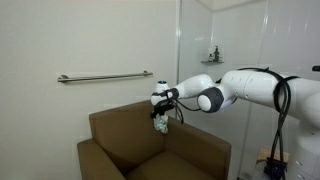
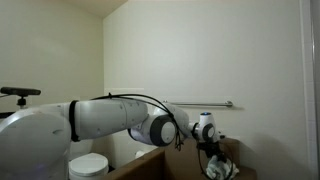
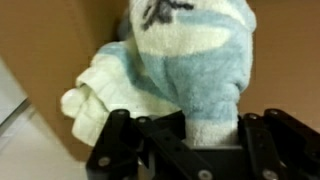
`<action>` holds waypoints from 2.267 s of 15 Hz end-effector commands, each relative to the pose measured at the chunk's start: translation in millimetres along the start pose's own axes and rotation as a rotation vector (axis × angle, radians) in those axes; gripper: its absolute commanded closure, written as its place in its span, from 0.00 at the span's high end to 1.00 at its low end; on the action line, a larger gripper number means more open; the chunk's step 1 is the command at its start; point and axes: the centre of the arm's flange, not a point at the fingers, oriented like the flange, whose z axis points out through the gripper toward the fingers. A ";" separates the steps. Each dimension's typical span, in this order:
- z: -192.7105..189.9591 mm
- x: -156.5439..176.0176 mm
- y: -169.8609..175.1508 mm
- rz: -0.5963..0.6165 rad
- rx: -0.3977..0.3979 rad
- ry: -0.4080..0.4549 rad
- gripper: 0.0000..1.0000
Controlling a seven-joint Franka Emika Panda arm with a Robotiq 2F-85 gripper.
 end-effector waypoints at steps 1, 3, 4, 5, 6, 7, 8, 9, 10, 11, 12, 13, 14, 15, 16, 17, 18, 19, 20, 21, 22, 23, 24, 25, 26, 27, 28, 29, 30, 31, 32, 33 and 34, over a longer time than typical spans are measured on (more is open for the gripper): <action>54.1 10.6 -83.5 -0.035 0.113 -0.076 0.05; 55.6 6.9 -138.8 -0.079 0.190 -0.084 0.05; 47.1 4.1 -166.0 -0.110 0.236 -0.070 0.05; 36.8 3.2 -191.9 -0.140 0.278 -0.052 0.05; 26.2 4.5 -215.3 -0.168 0.315 -0.034 0.05; 10.1 5.3 -239.0 -0.199 0.343 -0.004 0.05; -5.8 8.1 -260.4 -0.223 0.374 0.022 0.05; -22.8 11.3 -280.5 -0.236 0.414 0.044 0.05; -38.9 15.2 -300.1 -0.245 0.455 0.068 0.05; -53.1 19.2 -319.6 -0.249 0.505 0.081 0.05; -65.0 20.5 -333.2 -0.260 0.550 0.098 0.05; -76.0 19.2 -343.8 -0.276 0.597 0.112 0.05; -82.8 17.1 -350.6 -0.293 0.641 0.124 0.05; -84.0 11.9 -356.3 -0.312 0.689 0.128 0.05; -76.5 2.5 -359.5 -0.329 0.737 0.118 0.05; -68.4 -5.0 -361.5 -0.344 0.784 0.101 0.05; -53.2 -15.8 -361.4 -0.354 0.829 0.073 0.05; -38.9 -20.8 -361.7 -0.356 0.860 0.043 0.05; -17.7 -27.8 -358.5 -0.347 0.860 0.013 0.05; -1.8 -31.5 -351.3 -0.331 0.848 -0.021 0.05; 13.6 -36.0 -342.6 -0.316 0.809 -0.049 0.05; 27.7 -37.4 -332.3 -0.302 0.784 -0.071 0.06; 38.8 -35.9 -316.7 -0.290 0.732 -0.077 0.05; 47.8 -32.8 -301.1 -0.287 0.676 -0.073 0.05; 51.4 -26.6 -282.6 -0.277 0.610 -0.057 0.05; 54.0 -20.3 -265.9 -0.273 0.547 -0.036 0.05; 52.7 -11.8 -246.9 -0.264 0.477 -0.010 0.05; 51.4 -3.7 -229.1 -0.259 0.426 0.016 0.05; 47.7 5.1 -209.8 -0.260 0.369 0.040 0.05; 45.9 12.2 -192.6 -0.260 0.315 0.051 0.05; 42.5 16.8 -174.8 -0.250 0.269 0.052 0.05; 40.1 20.0 -160.5 -0.245 0.226 0.050 0.05; 36.5 21.5 -144.4 -0.232 0.185 0.042 0.05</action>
